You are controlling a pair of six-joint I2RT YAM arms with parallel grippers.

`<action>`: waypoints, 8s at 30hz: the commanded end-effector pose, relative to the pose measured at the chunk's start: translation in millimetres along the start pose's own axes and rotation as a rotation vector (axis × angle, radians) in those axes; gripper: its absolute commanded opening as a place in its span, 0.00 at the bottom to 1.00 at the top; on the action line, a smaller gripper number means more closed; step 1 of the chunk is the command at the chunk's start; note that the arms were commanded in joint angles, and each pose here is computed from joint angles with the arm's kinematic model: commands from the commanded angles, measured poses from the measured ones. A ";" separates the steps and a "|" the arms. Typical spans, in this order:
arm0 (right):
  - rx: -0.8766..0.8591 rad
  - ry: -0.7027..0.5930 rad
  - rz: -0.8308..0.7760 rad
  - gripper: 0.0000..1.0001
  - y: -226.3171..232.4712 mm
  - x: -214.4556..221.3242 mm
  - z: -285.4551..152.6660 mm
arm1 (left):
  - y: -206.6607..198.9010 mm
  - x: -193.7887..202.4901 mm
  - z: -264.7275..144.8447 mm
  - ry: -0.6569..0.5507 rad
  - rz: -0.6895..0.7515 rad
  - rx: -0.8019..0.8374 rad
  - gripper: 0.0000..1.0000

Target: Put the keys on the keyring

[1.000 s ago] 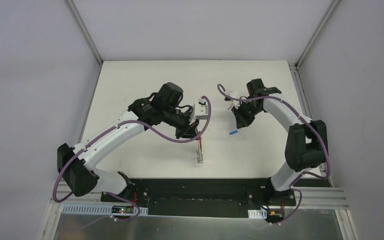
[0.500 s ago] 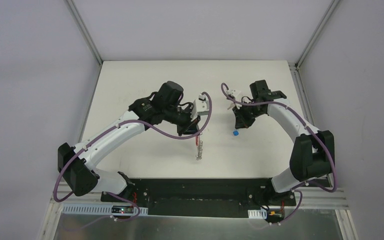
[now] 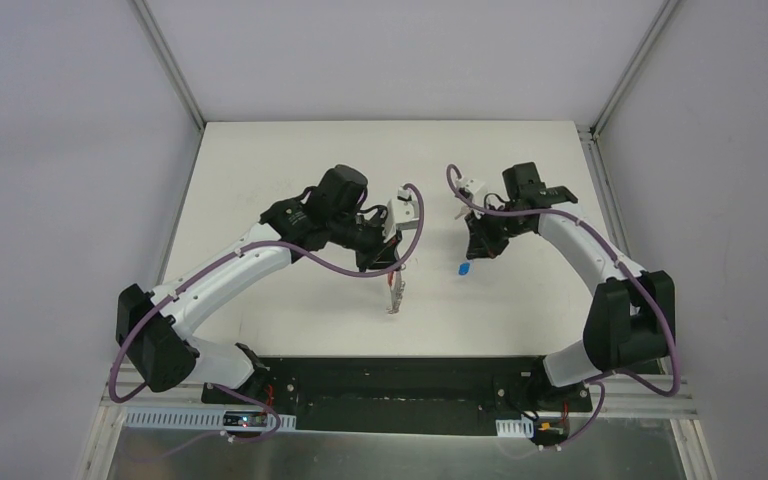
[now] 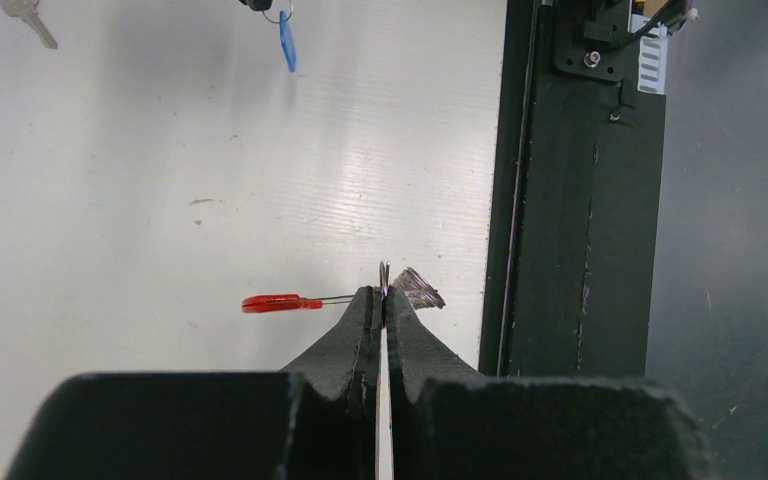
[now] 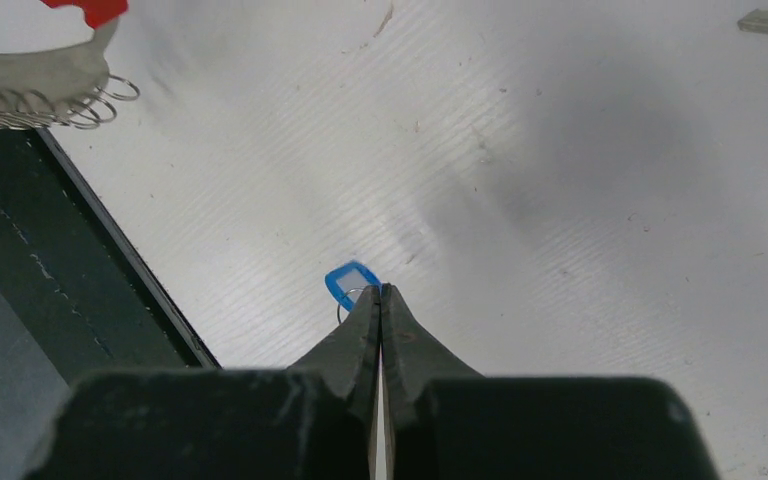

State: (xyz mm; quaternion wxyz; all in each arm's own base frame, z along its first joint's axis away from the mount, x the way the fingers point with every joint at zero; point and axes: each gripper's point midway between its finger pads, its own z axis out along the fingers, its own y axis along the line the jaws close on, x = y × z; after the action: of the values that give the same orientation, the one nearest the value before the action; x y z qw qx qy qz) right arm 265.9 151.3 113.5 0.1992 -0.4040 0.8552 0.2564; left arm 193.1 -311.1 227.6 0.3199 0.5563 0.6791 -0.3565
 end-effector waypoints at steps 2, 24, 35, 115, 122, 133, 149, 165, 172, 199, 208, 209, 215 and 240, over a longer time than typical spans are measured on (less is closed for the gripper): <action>-0.056 -0.141 -0.017 0.00 23.2 -28.0 -18.3 | 10.8 -6.4 1.4 -0.041 -0.026 -0.039 0.00; -0.238 -0.463 -0.284 0.00 125.9 -107.6 -72.2 | 25.0 -47.3 9.3 -0.137 -0.272 -0.022 0.00; -0.263 -0.446 -0.327 0.00 141.2 -110.0 -53.1 | 11.7 -60.1 9.4 -0.190 -0.228 0.070 0.00; -0.259 -0.438 -0.221 0.00 130.3 -110.6 -48.7 | 17.0 -59.4 12.0 -0.166 -0.208 0.027 0.00; -0.265 -0.426 -0.208 0.00 129.8 -109.8 -44.1 | 17.2 -60.9 12.8 -0.164 -0.210 0.027 0.00; -0.259 -0.428 -0.204 0.00 129.2 -109.5 -43.5 | 23.1 -60.2 14.5 -0.155 -0.223 -0.003 0.00; -0.300 -0.424 -0.163 0.07 131.6 -97.5 -31.3 | 25.4 -80.0 11.9 -0.230 -0.267 0.024 0.00; -0.281 -0.511 -0.337 0.35 147.8 -92.9 -76.8 | 4.8 -79.9 4.7 -0.291 -0.230 0.171 0.00; -0.235 -0.523 -0.373 0.36 145.6 -91.3 -82.1 | -0.2 -80.7 3.5 -0.296 -0.211 0.202 0.00; -0.373 -0.522 -0.344 0.03 158.0 -103.9 -76.5 | -6.3 -80.7 6.0 -0.309 -0.232 0.255 0.00; -0.290 -0.497 -0.375 0.00 151.8 -103.3 -84.3 | 0.5 -74.0 5.1 -0.293 -0.198 0.209 0.00; -0.270 -0.483 -0.371 0.00 150.1 -102.8 -84.1 | 1.8 -72.7 4.4 -0.287 -0.184 0.195 0.00; -0.230 -0.404 -0.369 0.00 151.6 -102.4 -78.7 | 14.9 -69.6 0.0 -0.262 -0.095 0.099 0.19; -0.273 -0.376 -0.332 0.00 158.1 -104.5 -68.0 | -1.7 -77.3 8.5 -0.245 -0.029 0.197 0.24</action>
State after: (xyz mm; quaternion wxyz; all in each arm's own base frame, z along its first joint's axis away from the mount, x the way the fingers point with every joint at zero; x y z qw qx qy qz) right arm 193.5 251.0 251.2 0.3224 -0.5022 0.7012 0.3901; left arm 210.2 -352.5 272.8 0.3305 0.5110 0.6328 -0.4788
